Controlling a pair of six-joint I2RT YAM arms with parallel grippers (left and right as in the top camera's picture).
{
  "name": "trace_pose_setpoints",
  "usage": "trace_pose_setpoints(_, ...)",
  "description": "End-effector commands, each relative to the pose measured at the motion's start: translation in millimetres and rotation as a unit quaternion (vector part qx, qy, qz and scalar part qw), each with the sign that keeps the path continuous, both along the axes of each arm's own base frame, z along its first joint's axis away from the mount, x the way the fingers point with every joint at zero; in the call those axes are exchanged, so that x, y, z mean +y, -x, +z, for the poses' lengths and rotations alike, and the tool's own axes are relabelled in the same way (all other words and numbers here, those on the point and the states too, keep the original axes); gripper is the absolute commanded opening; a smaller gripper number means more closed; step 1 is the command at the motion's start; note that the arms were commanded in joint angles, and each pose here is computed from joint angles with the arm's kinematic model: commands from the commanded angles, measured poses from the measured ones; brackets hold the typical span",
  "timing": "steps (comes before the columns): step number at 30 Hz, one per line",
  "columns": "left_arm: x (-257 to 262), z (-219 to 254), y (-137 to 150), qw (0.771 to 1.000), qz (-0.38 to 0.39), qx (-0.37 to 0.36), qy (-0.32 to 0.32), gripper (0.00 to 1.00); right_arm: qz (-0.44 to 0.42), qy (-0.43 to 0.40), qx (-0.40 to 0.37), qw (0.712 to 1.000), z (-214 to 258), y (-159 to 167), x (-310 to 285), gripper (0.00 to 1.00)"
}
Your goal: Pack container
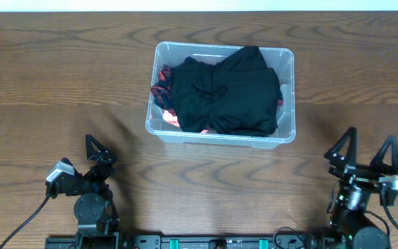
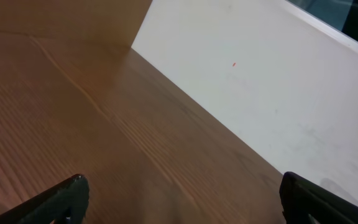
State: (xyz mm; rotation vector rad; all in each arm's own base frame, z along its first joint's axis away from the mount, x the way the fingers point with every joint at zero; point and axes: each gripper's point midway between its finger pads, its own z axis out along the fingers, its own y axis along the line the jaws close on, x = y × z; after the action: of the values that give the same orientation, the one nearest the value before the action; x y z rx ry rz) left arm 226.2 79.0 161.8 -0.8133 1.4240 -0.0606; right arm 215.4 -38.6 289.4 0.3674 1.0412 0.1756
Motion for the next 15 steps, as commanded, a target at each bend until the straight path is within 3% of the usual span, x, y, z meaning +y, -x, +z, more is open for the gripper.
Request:
trace_pose_setpoints(1,1.0,-16.9,0.6,1.000,0.003,0.027,0.001,0.98,-0.004,-0.012,0.011,1.000,-9.2,-2.6,-4.1,0.98)
trace_pose_setpoints(9,1.0,-16.9,0.6,1.000,0.003,0.027,0.001,0.98,0.018,-0.009,0.121,0.992,-58.8,-22.0,3.1,0.99)
trace_pose_setpoints(15,1.0,-16.9,0.6,1.000,0.003,0.027,0.001,0.98,0.026,-0.015,0.253,0.967,-124.1,-28.8,5.8,0.99)
